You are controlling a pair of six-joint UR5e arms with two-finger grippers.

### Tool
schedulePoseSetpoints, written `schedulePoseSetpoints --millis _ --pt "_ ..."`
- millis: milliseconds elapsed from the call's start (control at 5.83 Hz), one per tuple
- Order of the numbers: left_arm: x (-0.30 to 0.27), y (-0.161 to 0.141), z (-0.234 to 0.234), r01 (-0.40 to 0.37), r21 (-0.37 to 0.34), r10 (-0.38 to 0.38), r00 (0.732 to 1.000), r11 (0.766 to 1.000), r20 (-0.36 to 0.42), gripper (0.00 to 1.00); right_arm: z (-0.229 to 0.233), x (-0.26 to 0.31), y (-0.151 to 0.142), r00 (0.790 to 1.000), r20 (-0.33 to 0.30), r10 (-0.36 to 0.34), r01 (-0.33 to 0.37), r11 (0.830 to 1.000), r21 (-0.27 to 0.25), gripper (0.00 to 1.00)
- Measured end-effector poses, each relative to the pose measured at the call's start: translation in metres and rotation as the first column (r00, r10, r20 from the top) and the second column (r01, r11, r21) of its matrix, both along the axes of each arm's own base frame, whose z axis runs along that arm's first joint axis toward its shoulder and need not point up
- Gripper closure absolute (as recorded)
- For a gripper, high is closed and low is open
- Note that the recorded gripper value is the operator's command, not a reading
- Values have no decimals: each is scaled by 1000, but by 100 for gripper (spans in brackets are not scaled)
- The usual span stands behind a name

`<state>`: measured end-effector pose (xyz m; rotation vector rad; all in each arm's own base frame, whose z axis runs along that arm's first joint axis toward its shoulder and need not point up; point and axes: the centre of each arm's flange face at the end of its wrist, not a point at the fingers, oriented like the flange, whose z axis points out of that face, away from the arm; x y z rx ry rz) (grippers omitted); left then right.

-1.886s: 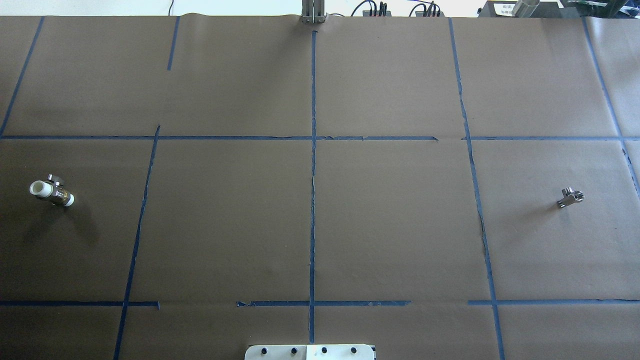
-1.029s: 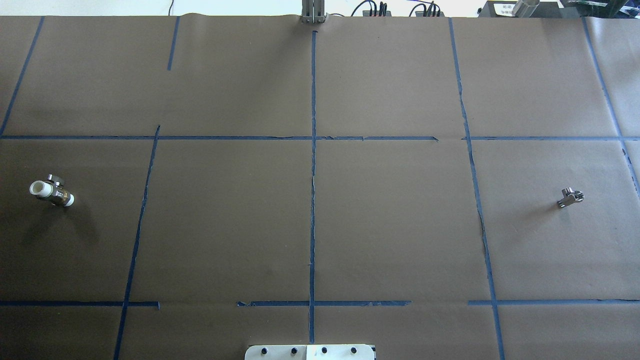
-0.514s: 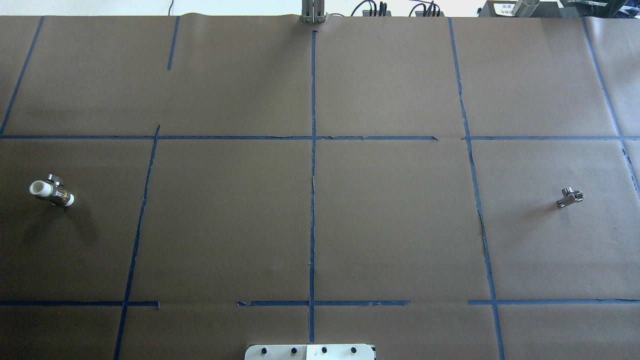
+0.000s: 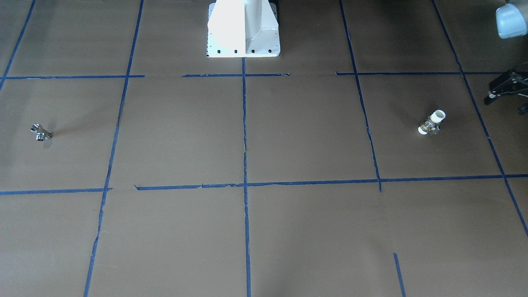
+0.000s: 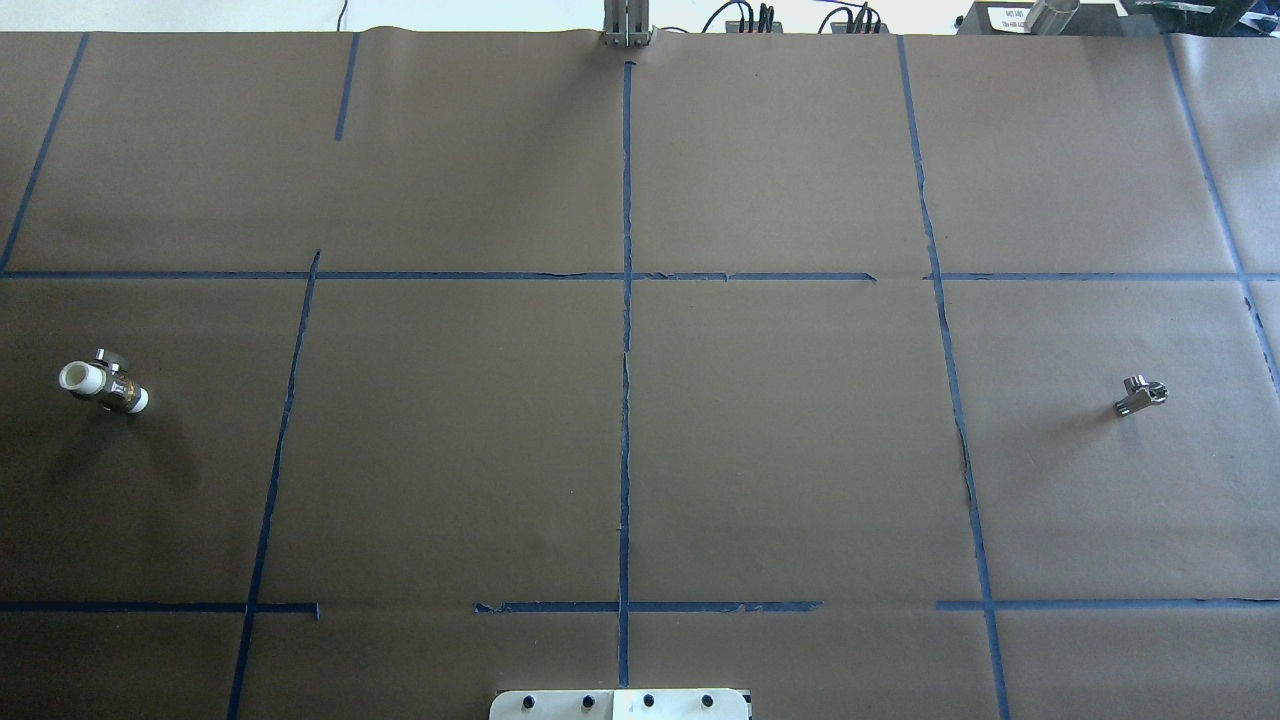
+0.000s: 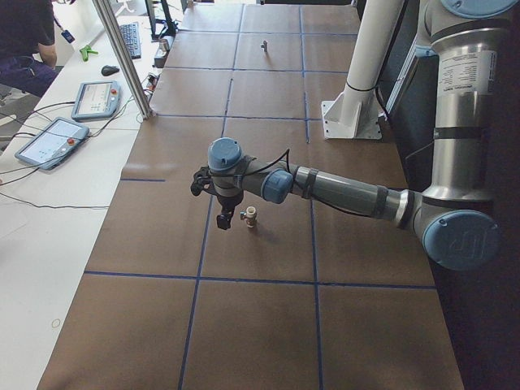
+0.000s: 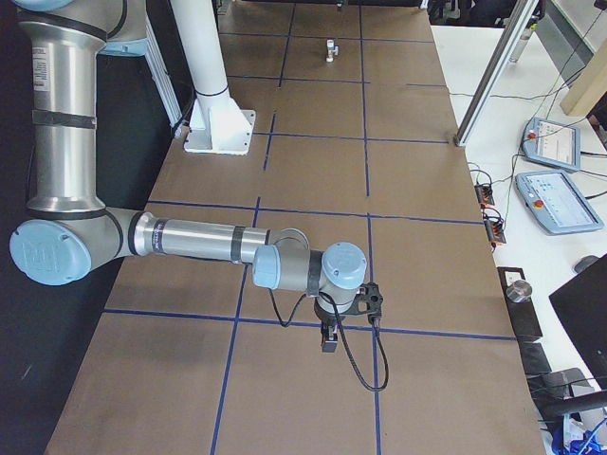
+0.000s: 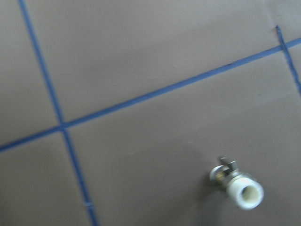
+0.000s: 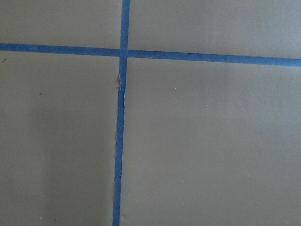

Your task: Assemble PPR valve and pipe with both arms

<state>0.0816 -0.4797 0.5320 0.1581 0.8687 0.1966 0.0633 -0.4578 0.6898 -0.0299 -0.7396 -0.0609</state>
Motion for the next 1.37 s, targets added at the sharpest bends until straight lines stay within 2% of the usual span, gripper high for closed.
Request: schedulePoseSetpoints --millis 171,514,1371 --pt "41 6 -4 49 -41 -49 999 998 9 0 0 0 0 1000 0 0 0 1000 -1 0" --pt "100 18 -3 90 -71 -87 996 993 37 0 1 0 0 1000 0 0 0 1000 -2 0" --pt "121 34 12 67 -91 -61 996 994 65 0 4 -2 1 1000 0 -4 4 1000 -9 0"
